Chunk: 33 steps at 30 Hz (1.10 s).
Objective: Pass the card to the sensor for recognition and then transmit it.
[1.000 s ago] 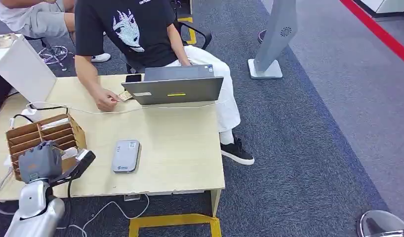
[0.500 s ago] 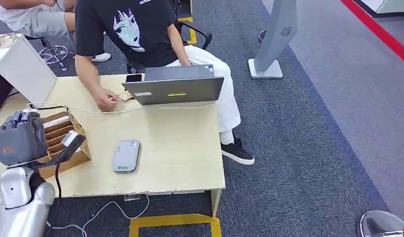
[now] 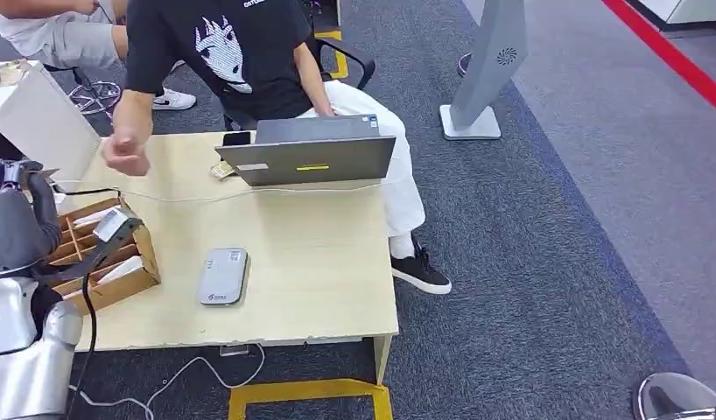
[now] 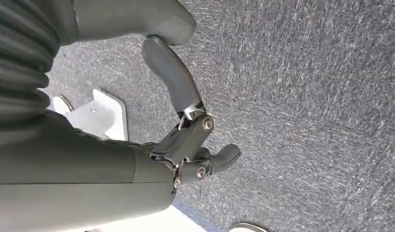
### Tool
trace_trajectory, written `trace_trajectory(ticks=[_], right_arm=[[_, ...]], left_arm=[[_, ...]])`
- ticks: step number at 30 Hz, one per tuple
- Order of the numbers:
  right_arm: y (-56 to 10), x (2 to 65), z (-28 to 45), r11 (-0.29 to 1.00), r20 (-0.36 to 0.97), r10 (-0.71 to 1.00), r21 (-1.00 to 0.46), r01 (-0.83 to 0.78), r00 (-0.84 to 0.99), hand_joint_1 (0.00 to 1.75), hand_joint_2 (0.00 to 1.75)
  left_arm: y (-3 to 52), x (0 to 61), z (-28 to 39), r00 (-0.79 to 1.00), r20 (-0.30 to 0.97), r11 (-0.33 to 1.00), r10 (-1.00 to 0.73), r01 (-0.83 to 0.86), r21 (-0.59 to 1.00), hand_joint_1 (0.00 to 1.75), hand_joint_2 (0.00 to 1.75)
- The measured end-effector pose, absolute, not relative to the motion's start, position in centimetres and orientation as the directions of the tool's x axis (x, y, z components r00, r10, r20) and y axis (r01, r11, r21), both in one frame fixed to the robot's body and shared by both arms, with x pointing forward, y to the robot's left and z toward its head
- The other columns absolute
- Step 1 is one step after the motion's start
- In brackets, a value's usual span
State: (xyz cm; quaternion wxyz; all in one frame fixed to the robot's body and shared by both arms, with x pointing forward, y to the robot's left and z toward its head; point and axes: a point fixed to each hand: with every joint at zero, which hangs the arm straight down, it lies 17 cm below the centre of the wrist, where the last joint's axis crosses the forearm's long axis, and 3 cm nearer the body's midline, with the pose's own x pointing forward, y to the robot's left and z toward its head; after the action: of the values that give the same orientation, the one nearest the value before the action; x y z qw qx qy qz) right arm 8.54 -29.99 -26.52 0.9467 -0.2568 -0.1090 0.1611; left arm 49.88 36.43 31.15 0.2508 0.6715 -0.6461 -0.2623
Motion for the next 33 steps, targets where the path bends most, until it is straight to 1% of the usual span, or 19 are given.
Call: trace_trajectory(ticks=[3, 5, 9, 13, 20, 24, 28, 29, 30, 33], right_arm=[[-30.0, 8.5, -26.5, 0.817, 0.123, 0.359, -0.521, -0.247, 0.925, 0.00, 1.75], [-30.0, 8.5, -26.5, 0.818, 0.123, 0.358, -0.520, -0.247, 0.926, 0.00, 1.75], [-30.0, 8.5, -26.6, 0.819, 0.123, 0.356, -0.518, -0.246, 0.926, 0.00, 1.75], [-29.9, 8.7, -26.5, 0.821, 0.126, 0.353, -0.517, -0.243, 0.927, 0.00, 1.75], [-29.9, 9.0, -26.5, 0.821, 0.133, 0.356, -0.517, -0.241, 0.925, 0.00, 1.75], [-29.9, 9.2, -26.5, 0.820, 0.138, 0.359, -0.518, -0.242, 0.923, 0.00, 1.75], [-29.9, 9.4, -26.4, 0.812, 0.137, 0.375, -0.526, -0.253, 0.917, 0.00, 1.75], [-30.0, 9.4, -26.4, 0.811, 0.136, 0.375, -0.527, -0.253, 0.917, 0.00, 1.75], [-30.0, 9.3, -26.4, 0.811, 0.135, 0.374, -0.528, -0.253, 0.917, 0.00, 1.75], [-30.0, 9.4, -26.4, 0.807, 0.132, 0.383, -0.530, -0.261, 0.914, 0.00, 1.75]], left_arm=[[36.6, 49.9, 31.3, 0.036, -0.038, -0.053, -0.999, -0.738, 0.673, 1.75, 1.75], [37.0, 50.1, 31.5, 0.059, -0.061, -0.085, -0.996, -0.736, 0.671, 1.75, 1.75], [38.5, 51.3, 31.8, 0.104, -0.099, -0.143, -0.990, -0.721, 0.678, 1.75, 1.75], [38.6, 52.5, 32.0, 0.115, -0.122, -0.167, -0.986, -0.709, 0.685, 1.75, 1.75], [36.6, 53.4, 32.1, 0.080, -0.132, -0.150, -0.988, -0.710, 0.688, 1.75, 1.75], [33.7, 53.0, 32.4, 0.025, -0.149, -0.120, -0.989, -0.729, 0.674, 1.75, 1.75], [30.2, 51.7, 34.1, -0.036, -0.161, -0.075, -0.986, -0.771, 0.632, 1.75, 1.75], [29.4, 51.3, 34.6, -0.052, -0.165, -0.062, -0.985, -0.783, 0.619, 0.09, 1.75], [28.8, 50.9, 34.9, -0.061, -0.168, -0.055, -0.984, -0.791, 0.609, 0.00, 1.75], [26.7, 49.4, 36.7, -0.098, -0.180, -0.020, -0.979, -0.826, 0.564, 0.00, 1.75]])
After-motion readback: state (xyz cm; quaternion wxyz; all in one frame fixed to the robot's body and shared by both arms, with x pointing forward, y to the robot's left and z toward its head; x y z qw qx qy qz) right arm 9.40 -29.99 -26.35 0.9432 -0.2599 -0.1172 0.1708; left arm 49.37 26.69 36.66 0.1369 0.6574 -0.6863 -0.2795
